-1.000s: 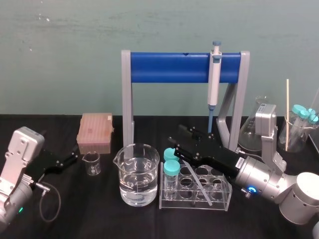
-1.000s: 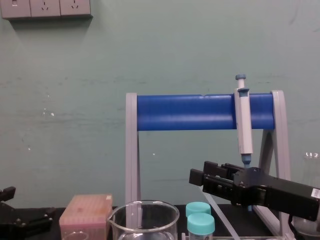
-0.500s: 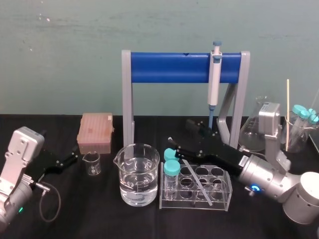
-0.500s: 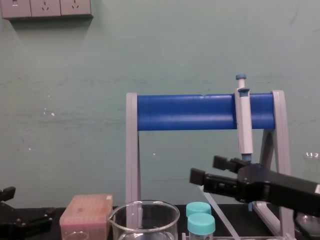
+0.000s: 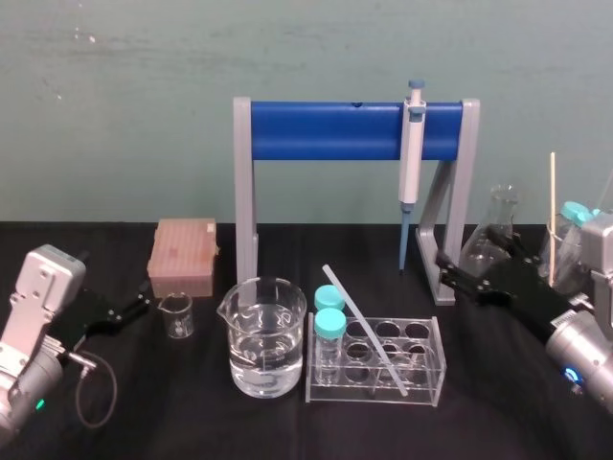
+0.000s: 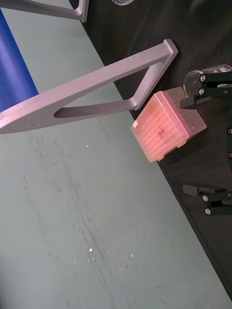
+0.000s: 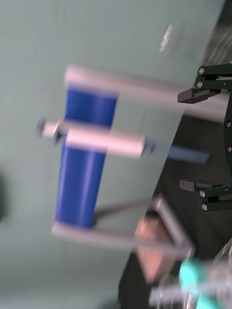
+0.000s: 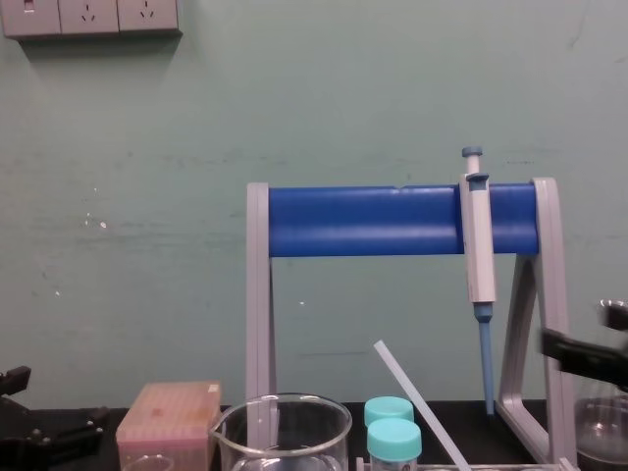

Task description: Pick up the stirring rod with one hand, then place it down.

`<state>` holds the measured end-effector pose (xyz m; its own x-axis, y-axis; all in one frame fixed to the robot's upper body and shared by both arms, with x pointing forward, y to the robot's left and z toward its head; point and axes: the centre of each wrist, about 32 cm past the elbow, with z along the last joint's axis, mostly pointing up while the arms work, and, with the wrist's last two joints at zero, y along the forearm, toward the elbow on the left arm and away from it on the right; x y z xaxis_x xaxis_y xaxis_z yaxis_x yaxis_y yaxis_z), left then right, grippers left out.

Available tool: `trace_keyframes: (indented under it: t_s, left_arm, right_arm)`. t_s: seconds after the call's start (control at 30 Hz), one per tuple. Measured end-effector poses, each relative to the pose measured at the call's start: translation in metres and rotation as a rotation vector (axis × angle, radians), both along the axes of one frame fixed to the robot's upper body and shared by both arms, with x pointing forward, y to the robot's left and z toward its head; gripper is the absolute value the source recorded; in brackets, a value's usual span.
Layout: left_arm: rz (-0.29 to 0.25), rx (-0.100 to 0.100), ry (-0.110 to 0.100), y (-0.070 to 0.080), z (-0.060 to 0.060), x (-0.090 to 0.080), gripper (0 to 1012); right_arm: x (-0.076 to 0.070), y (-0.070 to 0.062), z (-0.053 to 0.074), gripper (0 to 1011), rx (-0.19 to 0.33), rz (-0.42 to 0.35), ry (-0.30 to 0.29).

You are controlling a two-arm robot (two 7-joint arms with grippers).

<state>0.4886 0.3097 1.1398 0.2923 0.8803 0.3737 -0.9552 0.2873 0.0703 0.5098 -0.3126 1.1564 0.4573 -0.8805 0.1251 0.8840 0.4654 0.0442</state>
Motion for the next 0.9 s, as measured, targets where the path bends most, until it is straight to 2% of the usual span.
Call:
trace_keyframes:
  t_s: [0.13,0.17,0.2,0.33,0.9]
  left_arm:
    - [0.0,0.0,0.0,0.0,0.0,0.0,1000]
    - [0.0,0.0,0.0,0.0,0.0,0.0,1000]
    - [0.0,0.0,0.0,0.0,0.0,0.0,1000]
    - [0.0,0.0,0.0,0.0,0.0,0.0,1000]
    - [0.0,0.0,0.0,0.0,0.0,0.0,1000]
  right_arm:
    - [-0.011,-0.005,-0.006,1003,-0.038,-0.123,0.019]
    - [-0.011,-0.005,-0.006,1003,-0.038,-0.123,0.019]
    - [-0.014,-0.005,-0.008,1003,-0.05,-0.157,0.028]
    - [-0.018,-0.003,-0.013,1003,-0.07,-0.218,0.051]
    - [-0.018,-0.004,-0.012,1003,-0.068,-0.21,0.046]
